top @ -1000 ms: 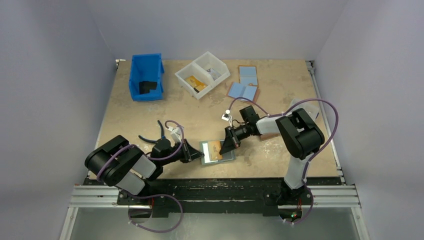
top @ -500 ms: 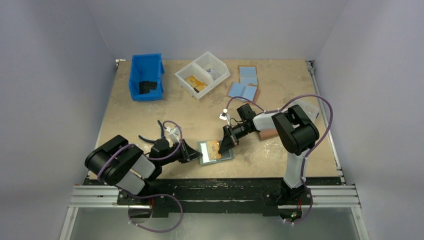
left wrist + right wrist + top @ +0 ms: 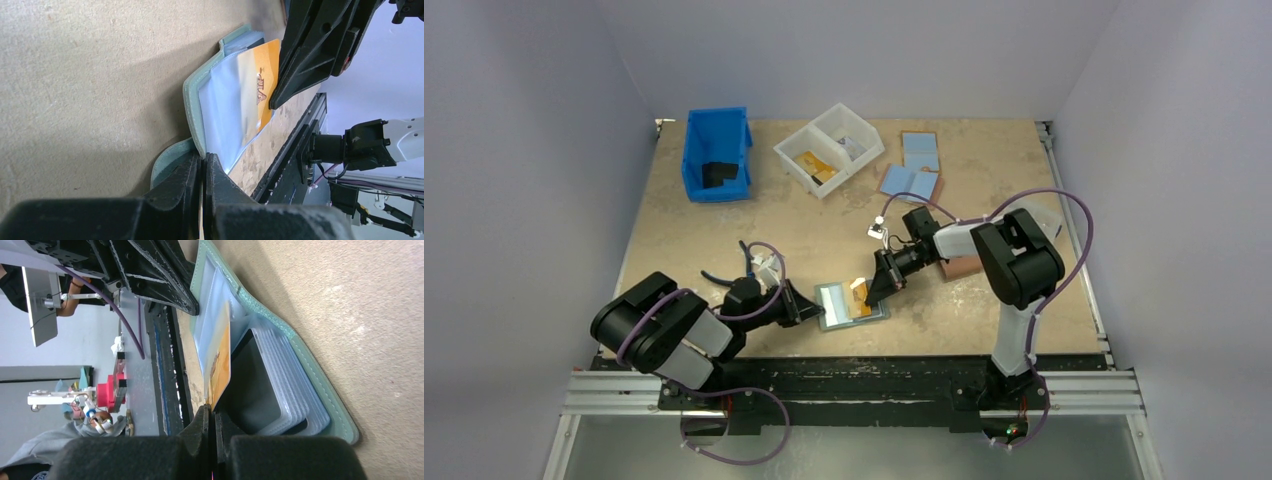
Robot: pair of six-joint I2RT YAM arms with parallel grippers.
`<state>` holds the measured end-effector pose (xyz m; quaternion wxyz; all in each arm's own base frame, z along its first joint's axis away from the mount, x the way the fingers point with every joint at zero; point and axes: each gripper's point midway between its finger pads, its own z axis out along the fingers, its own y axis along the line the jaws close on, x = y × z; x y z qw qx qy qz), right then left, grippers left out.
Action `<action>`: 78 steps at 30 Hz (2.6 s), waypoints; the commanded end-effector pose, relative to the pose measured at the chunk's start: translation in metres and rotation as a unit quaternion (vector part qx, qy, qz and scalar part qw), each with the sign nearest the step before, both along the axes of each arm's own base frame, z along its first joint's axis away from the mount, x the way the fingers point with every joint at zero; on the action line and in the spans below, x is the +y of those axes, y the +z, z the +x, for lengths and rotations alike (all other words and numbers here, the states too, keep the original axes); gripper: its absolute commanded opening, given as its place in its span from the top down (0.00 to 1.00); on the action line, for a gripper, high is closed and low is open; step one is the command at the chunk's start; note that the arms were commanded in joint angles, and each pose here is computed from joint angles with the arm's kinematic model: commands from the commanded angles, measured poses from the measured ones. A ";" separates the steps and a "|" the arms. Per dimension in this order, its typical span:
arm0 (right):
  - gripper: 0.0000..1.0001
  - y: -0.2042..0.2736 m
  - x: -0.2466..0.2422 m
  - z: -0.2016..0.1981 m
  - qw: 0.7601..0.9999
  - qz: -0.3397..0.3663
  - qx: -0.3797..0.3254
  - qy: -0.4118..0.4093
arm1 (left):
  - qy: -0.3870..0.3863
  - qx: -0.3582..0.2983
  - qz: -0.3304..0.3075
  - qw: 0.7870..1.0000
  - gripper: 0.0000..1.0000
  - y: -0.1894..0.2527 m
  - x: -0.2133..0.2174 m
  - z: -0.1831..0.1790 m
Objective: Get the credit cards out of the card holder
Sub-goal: Remove the credit card from the card holder, then place the credit card in the storage box.
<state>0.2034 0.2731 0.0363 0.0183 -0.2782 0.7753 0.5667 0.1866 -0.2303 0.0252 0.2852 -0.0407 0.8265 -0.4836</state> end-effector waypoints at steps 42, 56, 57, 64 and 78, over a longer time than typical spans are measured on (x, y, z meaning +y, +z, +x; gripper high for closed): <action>1.00 0.171 0.046 0.245 0.916 -0.027 -0.359 -0.177 | 0.165 -0.163 0.182 0.955 0.18 0.179 0.089 0.039; 1.00 0.161 0.104 0.335 0.895 -0.024 -0.365 -0.256 | 0.201 -0.192 0.232 0.932 0.18 0.203 0.122 0.029; 1.00 0.157 0.105 0.337 0.894 -0.027 -0.366 -0.257 | 0.203 -0.194 0.230 0.932 0.18 0.205 0.123 0.028; 1.00 0.137 0.108 0.346 0.892 -0.041 -0.365 -0.264 | 0.203 -0.194 0.225 0.933 0.18 0.205 0.123 0.025; 0.64 0.111 0.096 0.369 0.861 -0.113 -0.389 -0.308 | 0.207 -0.197 0.199 0.937 0.18 0.207 0.121 0.021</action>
